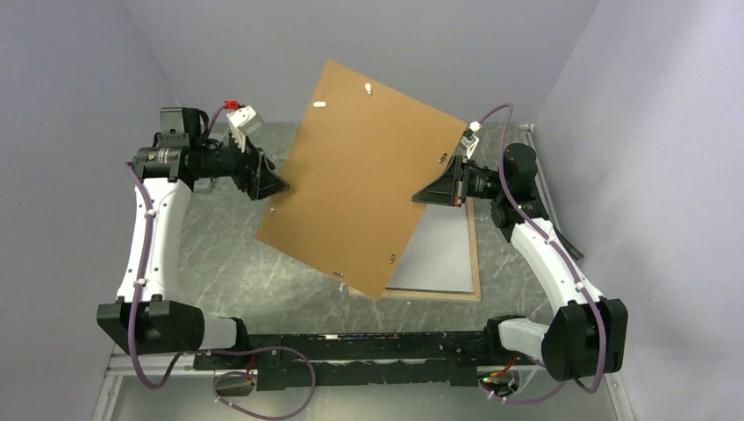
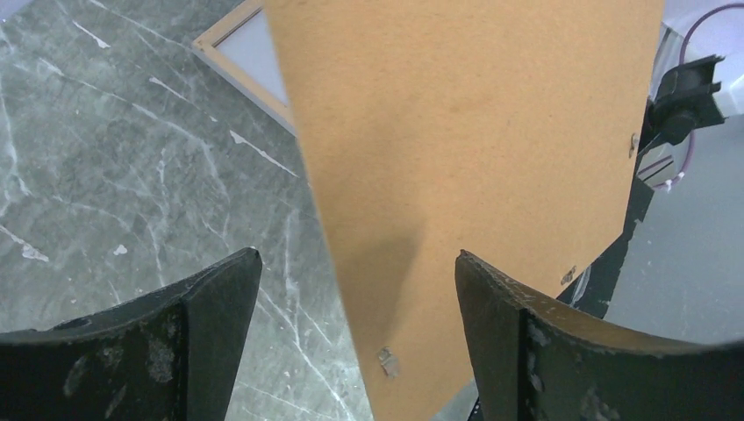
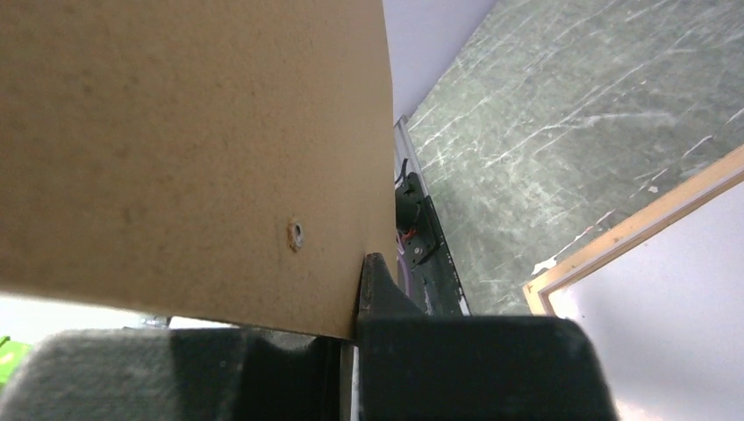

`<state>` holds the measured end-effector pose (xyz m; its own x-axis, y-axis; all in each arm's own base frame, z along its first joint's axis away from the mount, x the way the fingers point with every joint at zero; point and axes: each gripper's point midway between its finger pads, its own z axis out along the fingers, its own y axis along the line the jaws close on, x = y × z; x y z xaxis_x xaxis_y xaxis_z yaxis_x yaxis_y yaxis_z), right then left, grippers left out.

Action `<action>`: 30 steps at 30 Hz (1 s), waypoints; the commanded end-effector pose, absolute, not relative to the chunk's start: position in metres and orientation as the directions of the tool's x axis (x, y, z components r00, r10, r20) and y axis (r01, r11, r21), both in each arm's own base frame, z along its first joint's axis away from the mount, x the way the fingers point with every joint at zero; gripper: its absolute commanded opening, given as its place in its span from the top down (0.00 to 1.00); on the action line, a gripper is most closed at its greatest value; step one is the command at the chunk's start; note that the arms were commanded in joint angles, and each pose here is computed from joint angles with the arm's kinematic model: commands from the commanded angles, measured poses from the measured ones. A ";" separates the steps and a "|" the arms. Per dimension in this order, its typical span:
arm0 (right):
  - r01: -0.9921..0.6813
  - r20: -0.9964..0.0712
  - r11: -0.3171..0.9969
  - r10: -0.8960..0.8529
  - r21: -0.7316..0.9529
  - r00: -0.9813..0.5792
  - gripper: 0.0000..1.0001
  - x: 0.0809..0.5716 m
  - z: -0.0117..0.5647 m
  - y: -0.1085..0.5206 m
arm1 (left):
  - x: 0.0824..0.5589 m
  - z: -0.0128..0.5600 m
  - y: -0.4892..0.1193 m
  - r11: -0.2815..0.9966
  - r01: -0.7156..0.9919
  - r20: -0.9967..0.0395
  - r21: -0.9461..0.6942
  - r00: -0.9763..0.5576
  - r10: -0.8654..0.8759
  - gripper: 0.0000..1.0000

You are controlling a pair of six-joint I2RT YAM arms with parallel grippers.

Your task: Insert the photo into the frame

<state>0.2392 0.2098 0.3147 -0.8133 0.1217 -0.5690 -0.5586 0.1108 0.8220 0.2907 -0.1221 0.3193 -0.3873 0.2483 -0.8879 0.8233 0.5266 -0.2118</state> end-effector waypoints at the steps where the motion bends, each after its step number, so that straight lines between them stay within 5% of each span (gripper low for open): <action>1: -0.676 -0.679 0.062 0.103 0.734 -0.727 1.00 0.228 0.338 0.212 | 0.298 0.331 -0.121 0.493 0.823 -0.899 -0.280 -0.405 0.165 0.16; 12: -0.669 -0.670 0.036 0.064 0.742 -0.739 1.00 0.227 0.333 0.231 | 0.301 0.348 -0.132 0.371 0.835 -0.891 -0.406 -0.452 0.041 0.59; 23: -0.671 -0.663 0.015 0.167 0.742 -0.730 0.99 0.243 0.351 0.236 | 0.298 0.330 -0.130 0.387 0.804 -0.868 -0.453 -0.496 0.015 0.97; 30: -0.671 -0.640 -0.055 0.252 0.740 -0.726 0.81 0.247 0.366 0.237 | 0.292 0.334 -0.131 0.397 0.807 -0.880 -0.438 -0.475 -0.006 0.97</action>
